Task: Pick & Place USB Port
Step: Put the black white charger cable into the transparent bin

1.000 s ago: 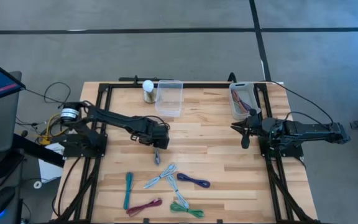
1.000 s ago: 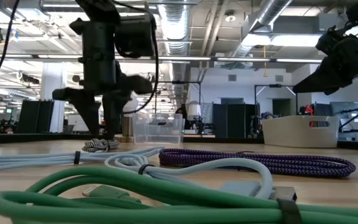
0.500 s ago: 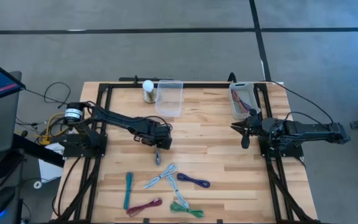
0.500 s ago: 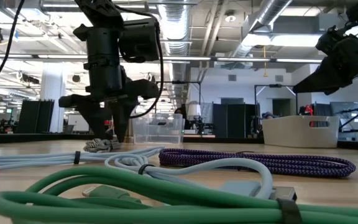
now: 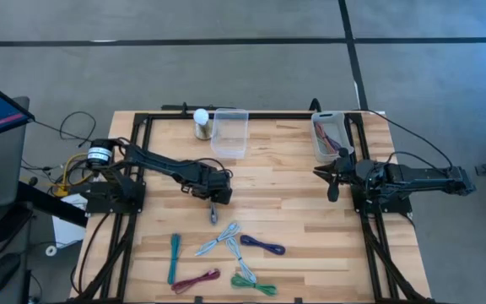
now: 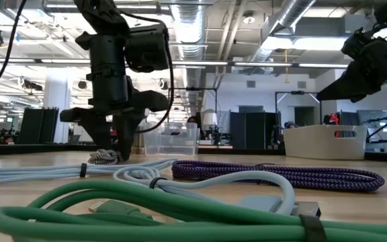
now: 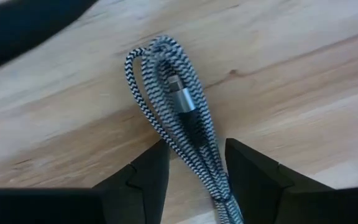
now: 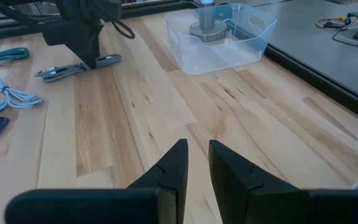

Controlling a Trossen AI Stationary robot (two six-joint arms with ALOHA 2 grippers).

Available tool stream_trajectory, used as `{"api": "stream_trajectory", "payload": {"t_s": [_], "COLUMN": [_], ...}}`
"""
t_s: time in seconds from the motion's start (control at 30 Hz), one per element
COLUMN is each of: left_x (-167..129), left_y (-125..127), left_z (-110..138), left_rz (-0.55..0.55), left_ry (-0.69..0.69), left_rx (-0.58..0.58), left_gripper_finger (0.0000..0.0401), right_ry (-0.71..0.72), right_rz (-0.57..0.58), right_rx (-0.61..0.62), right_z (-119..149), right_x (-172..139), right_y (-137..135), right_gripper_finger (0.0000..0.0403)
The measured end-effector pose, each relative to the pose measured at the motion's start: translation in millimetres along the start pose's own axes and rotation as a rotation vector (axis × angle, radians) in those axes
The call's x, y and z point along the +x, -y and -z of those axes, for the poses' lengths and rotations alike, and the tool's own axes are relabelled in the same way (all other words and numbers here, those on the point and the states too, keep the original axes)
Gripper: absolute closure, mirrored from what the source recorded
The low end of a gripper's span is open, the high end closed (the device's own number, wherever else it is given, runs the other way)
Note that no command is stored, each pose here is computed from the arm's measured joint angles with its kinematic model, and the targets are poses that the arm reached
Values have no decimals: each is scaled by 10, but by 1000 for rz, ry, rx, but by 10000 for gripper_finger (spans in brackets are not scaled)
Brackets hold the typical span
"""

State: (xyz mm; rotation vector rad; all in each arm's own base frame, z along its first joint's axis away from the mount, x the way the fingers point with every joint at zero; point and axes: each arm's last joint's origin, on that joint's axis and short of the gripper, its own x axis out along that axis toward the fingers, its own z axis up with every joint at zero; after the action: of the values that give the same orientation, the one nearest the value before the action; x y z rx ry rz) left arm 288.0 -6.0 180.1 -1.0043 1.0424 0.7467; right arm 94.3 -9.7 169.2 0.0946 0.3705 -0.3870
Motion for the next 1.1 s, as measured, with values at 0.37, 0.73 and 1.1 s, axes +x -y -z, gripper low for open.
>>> {"api": "stream_trajectory", "payload": {"t_s": [0.37,0.73,1.1], "left_x": [56,33,-483], "left_y": [-60,-51,-70], "left_z": [24,20,-125], "left_rz": [12,30,186], "left_ry": [1,9,230], "left_rx": [0,25,48], "left_gripper_finger": [283,377,383], "right_ry": [-1,-1,0], "right_rz": [1,2,2], "right_rx": [-1,-1,0], "right_z": [1,1,1], "right_x": [0,0,0], "right_y": [0,1,1], "right_gripper_finger": [345,345,345]}}
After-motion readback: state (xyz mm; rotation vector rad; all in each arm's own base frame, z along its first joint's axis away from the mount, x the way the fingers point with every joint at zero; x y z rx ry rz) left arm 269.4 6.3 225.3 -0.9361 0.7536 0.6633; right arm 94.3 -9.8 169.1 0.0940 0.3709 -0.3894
